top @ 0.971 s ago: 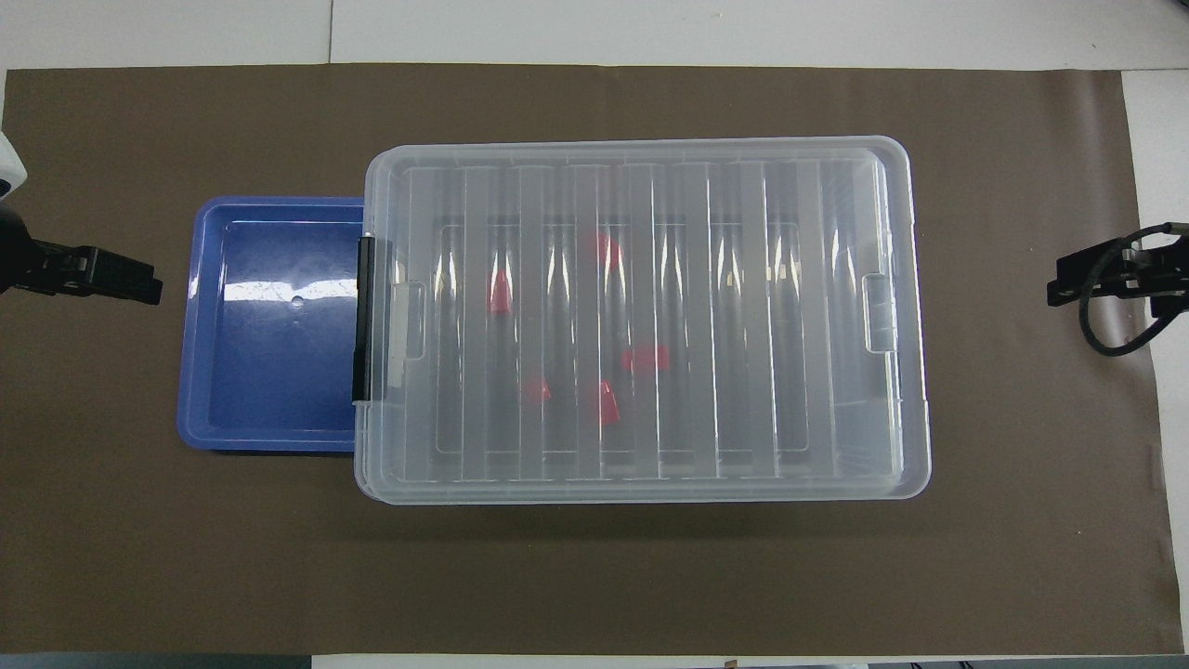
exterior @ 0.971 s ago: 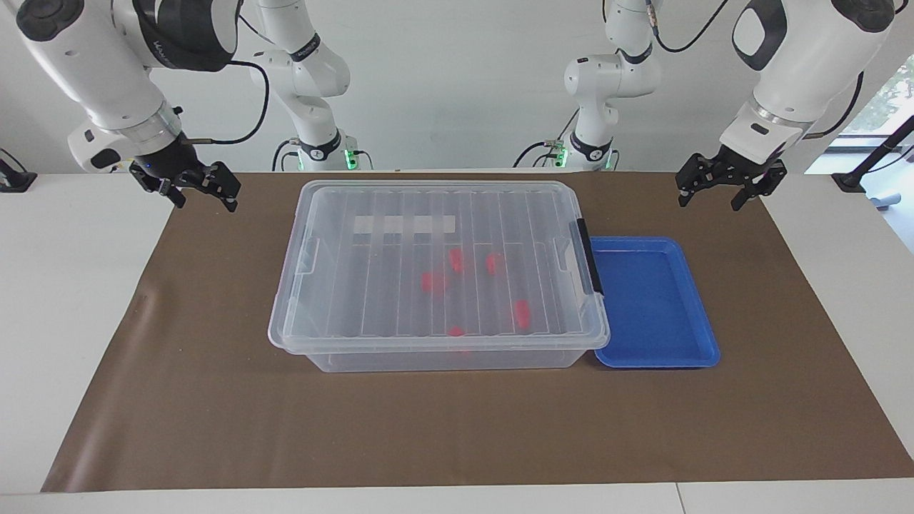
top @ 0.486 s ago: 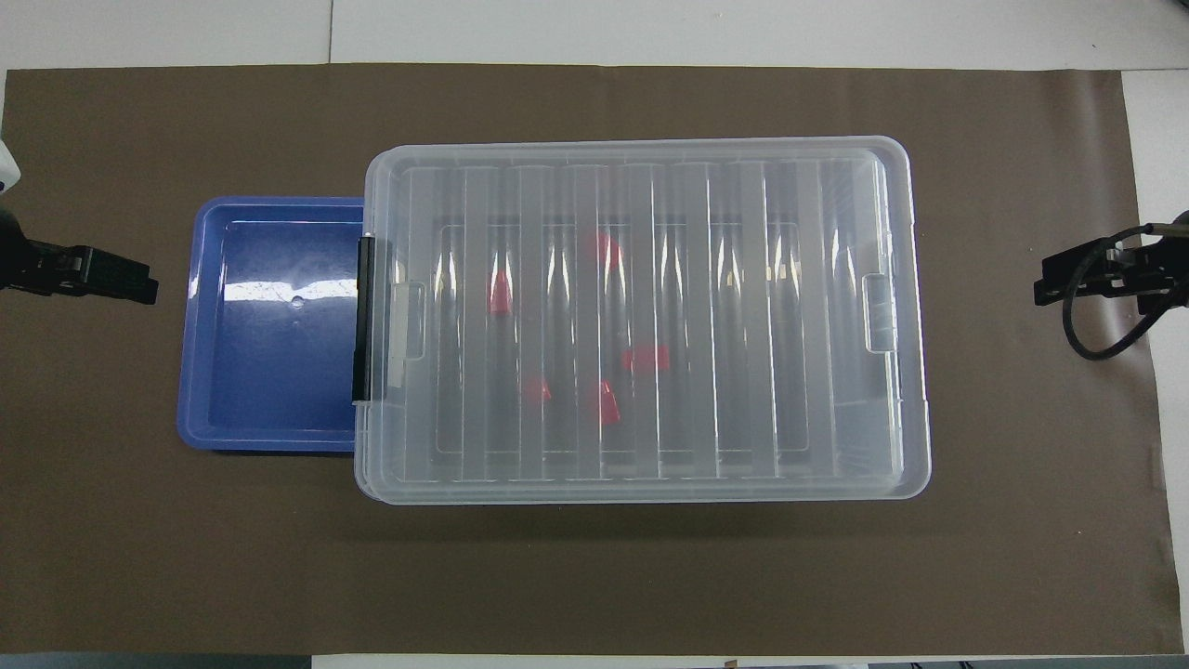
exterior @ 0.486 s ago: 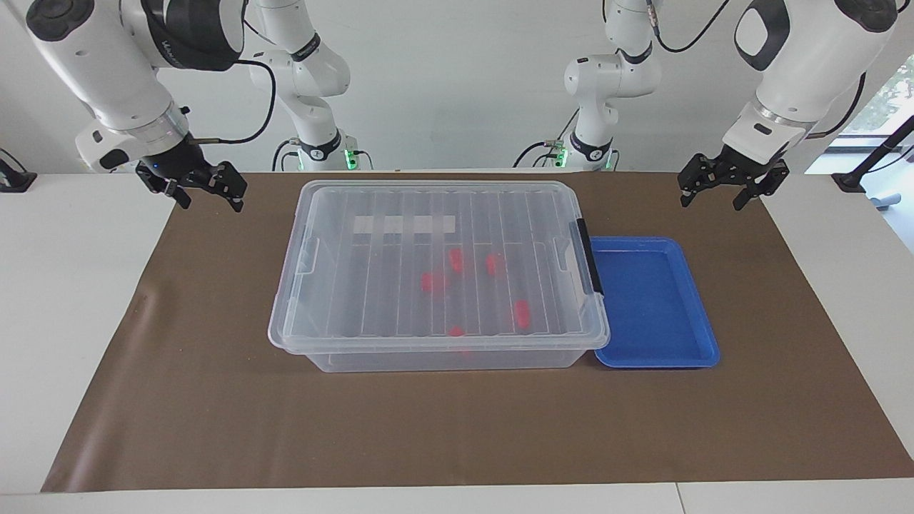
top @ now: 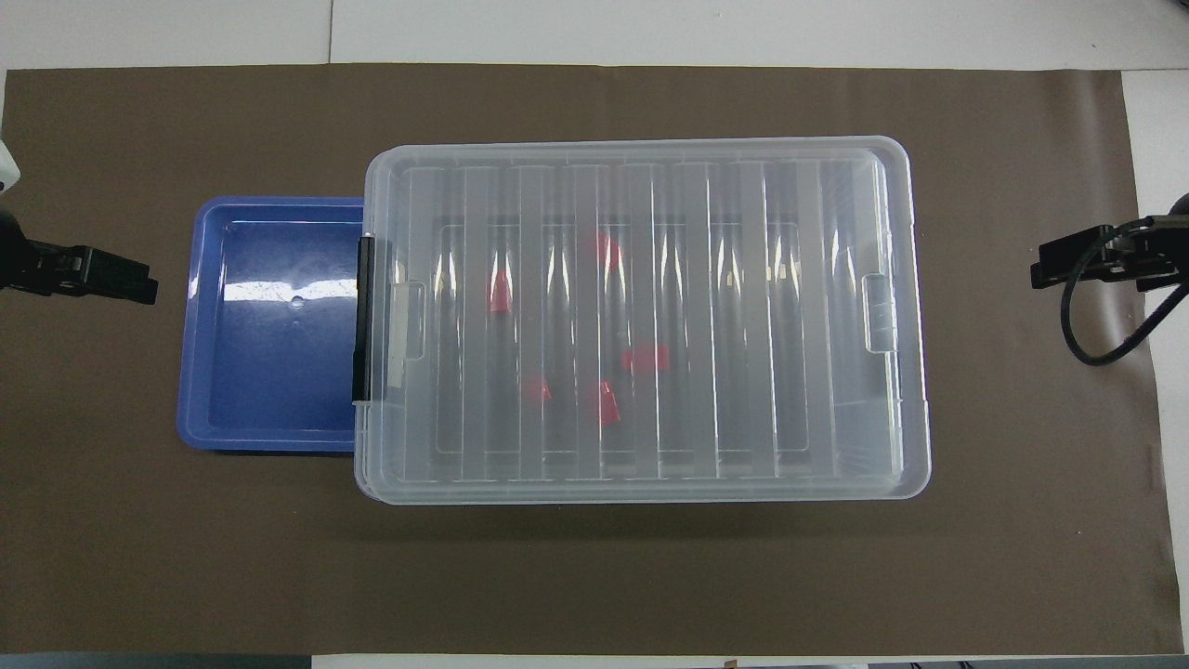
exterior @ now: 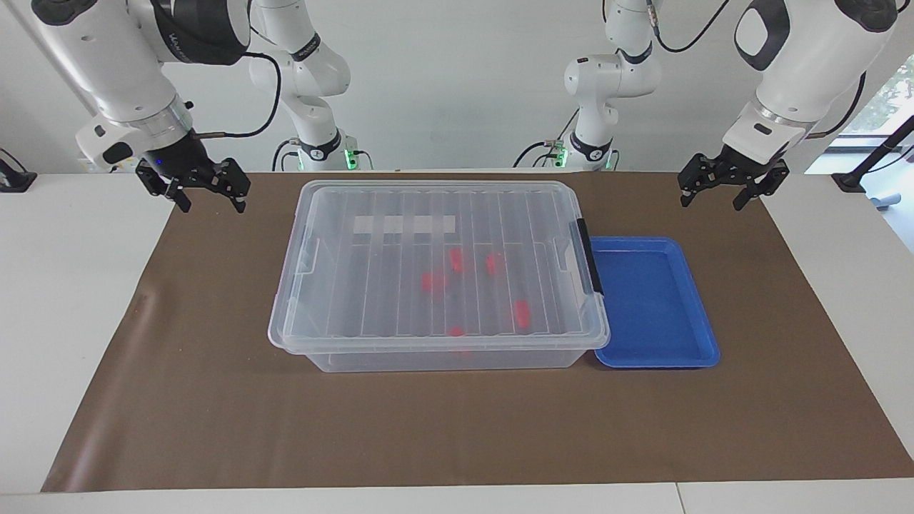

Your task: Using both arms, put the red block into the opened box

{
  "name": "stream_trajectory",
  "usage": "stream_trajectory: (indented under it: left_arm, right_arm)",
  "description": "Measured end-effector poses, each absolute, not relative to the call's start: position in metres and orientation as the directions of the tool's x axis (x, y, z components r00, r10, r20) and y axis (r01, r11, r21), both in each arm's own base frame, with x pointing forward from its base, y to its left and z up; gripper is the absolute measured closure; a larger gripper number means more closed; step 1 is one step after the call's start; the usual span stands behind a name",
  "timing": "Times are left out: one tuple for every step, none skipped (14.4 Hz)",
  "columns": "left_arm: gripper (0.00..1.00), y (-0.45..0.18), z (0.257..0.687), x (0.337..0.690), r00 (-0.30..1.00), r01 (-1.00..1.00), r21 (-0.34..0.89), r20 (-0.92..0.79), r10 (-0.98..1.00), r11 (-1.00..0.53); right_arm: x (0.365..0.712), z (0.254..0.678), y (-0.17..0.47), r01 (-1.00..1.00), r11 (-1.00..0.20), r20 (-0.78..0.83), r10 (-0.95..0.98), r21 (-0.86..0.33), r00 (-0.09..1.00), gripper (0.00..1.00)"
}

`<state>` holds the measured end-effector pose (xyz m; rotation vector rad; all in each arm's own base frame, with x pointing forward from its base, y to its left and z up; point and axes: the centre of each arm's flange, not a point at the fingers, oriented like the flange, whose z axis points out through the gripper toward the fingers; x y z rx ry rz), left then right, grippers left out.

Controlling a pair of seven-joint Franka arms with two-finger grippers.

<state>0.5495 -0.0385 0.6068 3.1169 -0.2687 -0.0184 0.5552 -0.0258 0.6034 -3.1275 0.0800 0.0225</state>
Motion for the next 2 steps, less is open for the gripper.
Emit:
stream_trajectory:
  left_arm:
    - [0.00,-0.0385,0.6068,0.5495,0.985,-0.171,0.014,-0.011,-0.171,-0.985]
    - [0.00,-0.0385,0.6068,0.5495,0.985,-0.171,0.014,-0.011,-0.171,-0.985]
  right_arm:
    - [0.5553,0.6043,-0.0252,-0.050,-0.999,-0.013,-0.050,-0.013,0.999,0.00]
    - [0.5553,0.6044,-0.0250,-0.050,-0.999,-0.013,-0.049,-0.013,0.999,0.00]
